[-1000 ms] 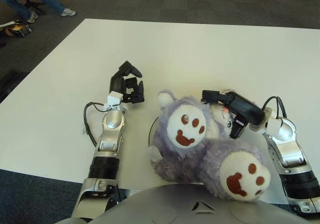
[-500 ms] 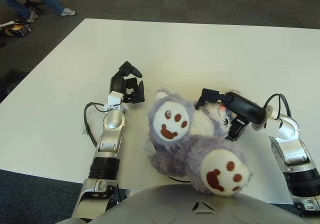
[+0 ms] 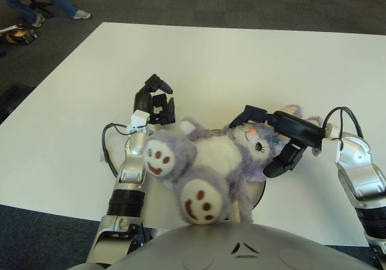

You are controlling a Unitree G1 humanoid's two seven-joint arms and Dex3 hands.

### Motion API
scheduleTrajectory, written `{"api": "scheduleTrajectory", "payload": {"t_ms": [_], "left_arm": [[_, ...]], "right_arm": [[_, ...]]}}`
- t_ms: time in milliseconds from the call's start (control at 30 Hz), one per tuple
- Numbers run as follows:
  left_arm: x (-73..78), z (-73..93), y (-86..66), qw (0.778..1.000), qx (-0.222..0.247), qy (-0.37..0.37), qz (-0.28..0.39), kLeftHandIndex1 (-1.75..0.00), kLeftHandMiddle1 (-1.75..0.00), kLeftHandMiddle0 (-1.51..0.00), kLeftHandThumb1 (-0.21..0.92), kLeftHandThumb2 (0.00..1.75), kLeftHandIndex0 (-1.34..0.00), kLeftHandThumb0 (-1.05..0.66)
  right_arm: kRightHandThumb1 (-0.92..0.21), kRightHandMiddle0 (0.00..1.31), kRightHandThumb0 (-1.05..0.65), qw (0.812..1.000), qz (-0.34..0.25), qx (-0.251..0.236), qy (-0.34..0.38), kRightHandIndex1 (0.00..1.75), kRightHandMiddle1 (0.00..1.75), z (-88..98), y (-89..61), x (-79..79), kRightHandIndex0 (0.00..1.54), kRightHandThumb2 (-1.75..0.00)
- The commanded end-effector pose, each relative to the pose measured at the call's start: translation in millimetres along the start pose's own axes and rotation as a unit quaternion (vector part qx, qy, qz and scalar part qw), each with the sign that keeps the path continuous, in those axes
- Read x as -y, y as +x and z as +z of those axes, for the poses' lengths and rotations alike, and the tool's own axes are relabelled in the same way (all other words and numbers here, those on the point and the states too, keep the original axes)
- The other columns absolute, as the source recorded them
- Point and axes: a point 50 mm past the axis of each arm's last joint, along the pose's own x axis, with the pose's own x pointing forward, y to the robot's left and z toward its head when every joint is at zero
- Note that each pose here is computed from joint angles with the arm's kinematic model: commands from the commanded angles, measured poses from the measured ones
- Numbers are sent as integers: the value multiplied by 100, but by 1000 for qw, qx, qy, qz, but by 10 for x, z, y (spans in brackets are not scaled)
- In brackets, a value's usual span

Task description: Put the doll into the plate.

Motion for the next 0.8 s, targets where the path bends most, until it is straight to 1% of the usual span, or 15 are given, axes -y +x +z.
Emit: {"api": "scheduleTrajectory", "payload": {"t_ms": [0, 167, 367, 467, 600, 767], "left_arm": [[44, -368, -341, 996, -91, -8, 2, -175, -175, -126, 36, 126, -58, -47], [54, -371, -343, 996, -92, -9, 3, -175, -175, -126, 39, 122, -55, -46], [53, -374, -343, 996, -93, -7, 5, -175, -175, -125, 39, 123, -56, -46], [52, -375, -342, 996, -93, -5, 4, -175, -175, -125, 38, 123, -56, -46], [51, -377, -341, 996, -92, -3, 2, -175, -175, -125, 37, 125, -57, -46], [61, -373, -340, 996, -92, -3, 3, -175, -175, -125, 37, 125, -57, -46]], "right_arm": [[-54, 0, -67, 1000, 13, 2, -7, 29, 62, 60, 0, 92, 9, -73], [-47, 0, -61, 1000, 26, -4, 1, 19, 52, 73, -18, 148, 11, -78], [-41, 0, -58, 999, 32, -11, -10, 13, 42, 71, -25, 183, 12, -82], [-40, 0, -58, 1000, 29, -5, -8, 12, 40, 70, -24, 191, 12, -83], [-32, 0, -50, 1000, 21, 6, 0, 10, 46, 64, -25, 208, 15, -91], [-31, 0, -51, 1000, 8, 17, 11, 9, 44, 51, -37, 221, 16, -93]]}}
